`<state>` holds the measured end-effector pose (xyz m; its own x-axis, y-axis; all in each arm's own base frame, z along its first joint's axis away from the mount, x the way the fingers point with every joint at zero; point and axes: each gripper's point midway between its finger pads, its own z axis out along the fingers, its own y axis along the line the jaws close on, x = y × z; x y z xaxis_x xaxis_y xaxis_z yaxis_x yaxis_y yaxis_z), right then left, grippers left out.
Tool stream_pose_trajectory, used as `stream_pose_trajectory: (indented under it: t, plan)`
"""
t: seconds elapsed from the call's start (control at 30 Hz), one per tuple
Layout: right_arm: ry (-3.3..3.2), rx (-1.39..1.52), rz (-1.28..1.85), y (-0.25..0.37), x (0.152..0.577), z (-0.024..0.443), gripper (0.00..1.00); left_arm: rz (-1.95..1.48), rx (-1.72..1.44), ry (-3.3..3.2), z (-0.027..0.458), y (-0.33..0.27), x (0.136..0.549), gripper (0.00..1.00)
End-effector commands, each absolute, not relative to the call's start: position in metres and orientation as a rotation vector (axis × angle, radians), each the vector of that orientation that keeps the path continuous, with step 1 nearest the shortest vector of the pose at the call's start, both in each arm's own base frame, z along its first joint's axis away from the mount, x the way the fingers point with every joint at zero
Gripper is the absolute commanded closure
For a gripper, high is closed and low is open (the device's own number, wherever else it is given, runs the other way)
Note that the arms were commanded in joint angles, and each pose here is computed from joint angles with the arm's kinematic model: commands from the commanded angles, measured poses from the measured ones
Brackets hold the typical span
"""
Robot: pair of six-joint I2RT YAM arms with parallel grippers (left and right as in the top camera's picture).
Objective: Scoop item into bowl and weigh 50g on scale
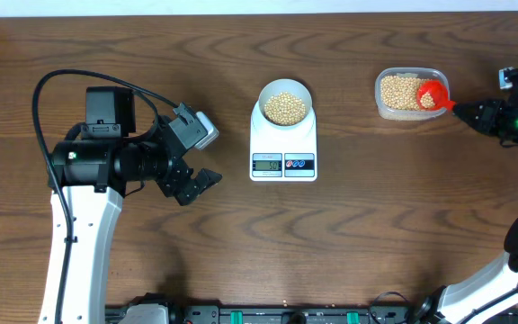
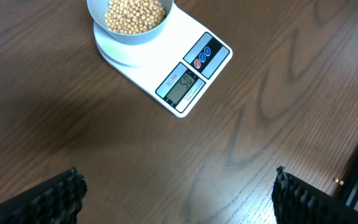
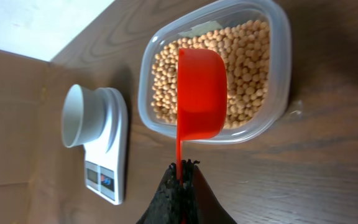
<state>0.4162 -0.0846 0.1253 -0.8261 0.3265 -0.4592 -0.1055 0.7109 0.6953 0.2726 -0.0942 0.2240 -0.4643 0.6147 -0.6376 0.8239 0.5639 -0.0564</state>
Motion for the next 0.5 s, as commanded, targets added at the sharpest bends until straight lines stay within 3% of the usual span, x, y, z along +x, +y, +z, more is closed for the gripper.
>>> stream_pose_trajectory:
  t: [0.0,0.2,0.47]
  plan:
    - [2.399,0.049,0.903,-0.079,0.419,0.111,0.99,-0.465,1.163,2.217,0.228,-0.093,0.276,0.02]
    - [2.401,-0.142,0.821,-0.060,0.426,0.112,0.99,-0.465,1.163,2.217,0.228,-0.093,0.276,0.02]
    - [2.458,-0.233,0.440,-0.073,0.439,0.126,0.98,-0.465,1.163,2.217,0.228,-0.093,0.276,0.02]
